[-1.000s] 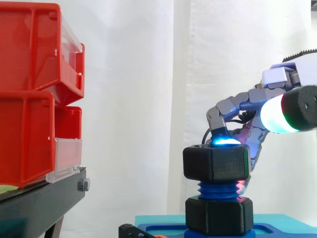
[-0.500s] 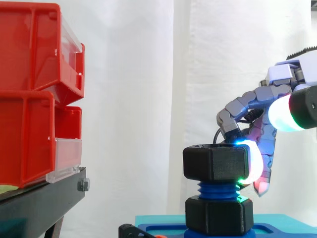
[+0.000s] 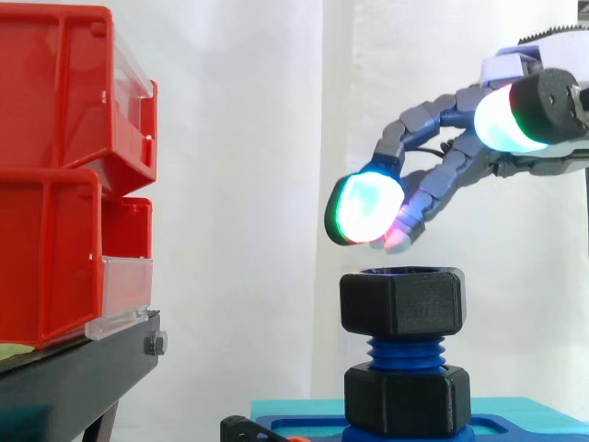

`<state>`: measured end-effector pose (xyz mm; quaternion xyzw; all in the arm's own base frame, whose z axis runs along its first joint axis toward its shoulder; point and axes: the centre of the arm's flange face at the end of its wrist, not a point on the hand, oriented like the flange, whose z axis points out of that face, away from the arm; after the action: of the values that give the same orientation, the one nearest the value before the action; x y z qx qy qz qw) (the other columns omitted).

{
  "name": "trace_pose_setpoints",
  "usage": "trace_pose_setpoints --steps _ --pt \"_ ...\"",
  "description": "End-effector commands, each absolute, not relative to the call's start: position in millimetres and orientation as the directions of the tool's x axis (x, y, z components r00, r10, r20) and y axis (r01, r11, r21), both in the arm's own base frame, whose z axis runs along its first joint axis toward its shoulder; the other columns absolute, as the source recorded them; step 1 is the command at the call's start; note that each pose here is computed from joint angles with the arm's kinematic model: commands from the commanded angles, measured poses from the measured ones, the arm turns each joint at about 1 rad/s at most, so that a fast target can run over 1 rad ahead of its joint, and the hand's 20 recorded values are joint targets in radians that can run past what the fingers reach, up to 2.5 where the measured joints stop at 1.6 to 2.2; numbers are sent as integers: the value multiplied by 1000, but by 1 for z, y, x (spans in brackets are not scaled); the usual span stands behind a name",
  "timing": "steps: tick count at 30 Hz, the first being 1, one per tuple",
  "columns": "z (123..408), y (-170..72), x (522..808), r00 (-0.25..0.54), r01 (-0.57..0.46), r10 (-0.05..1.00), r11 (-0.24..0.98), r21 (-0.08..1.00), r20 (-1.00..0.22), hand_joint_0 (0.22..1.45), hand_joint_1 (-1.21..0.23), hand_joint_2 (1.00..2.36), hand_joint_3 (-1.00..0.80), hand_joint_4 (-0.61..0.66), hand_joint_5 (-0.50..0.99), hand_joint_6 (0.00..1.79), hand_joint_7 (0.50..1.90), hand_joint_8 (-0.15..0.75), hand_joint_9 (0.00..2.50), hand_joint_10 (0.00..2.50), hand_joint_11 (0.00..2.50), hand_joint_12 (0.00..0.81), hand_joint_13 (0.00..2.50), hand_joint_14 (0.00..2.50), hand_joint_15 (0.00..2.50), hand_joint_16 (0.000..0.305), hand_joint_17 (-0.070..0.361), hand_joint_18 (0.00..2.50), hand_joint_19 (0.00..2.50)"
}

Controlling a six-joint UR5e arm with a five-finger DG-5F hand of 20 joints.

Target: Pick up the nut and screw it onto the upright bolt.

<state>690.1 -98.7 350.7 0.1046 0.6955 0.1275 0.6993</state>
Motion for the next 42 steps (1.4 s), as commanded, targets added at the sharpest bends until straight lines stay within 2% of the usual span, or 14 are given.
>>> trace_pose_setpoints --steps 1,5,9,17,32,42 --pt "350 -100 696 26 -57 327 944 325 -945 436 -341 1000 -500 133 -168 502 676 245 747 0 0 358 513 1 0 51 115 218 57" --pt "346 -93 704 67 -73 331 942 326 -941 436 -337 1000 -500 133 -168 502 673 246 738 0 0 359 508 0 0 51 116 217 50" --pt "322 -86 714 49 -78 358 932 354 -932 438 -334 1000 -500 137 -169 502 677 248 736 0 0 358 519 0 0 51 115 229 42" --pt "304 -78 725 60 -94 411 909 405 -910 441 -326 1000 -500 148 -166 502 703 255 736 0 0 358 526 1 0 50 112 240 42" --pt "299 -70 724 30 -94 410 909 405 -912 444 -328 1000 -500 154 -170 502 730 261 727 0 0 361 527 1 0 49 110 248 34" --pt "296 -69 721 -1 -85 404 911 403 -915 450 -343 1000 -500 147 -219 501 694 258 691 0 0 357 526 0 0 47 106 239 33"
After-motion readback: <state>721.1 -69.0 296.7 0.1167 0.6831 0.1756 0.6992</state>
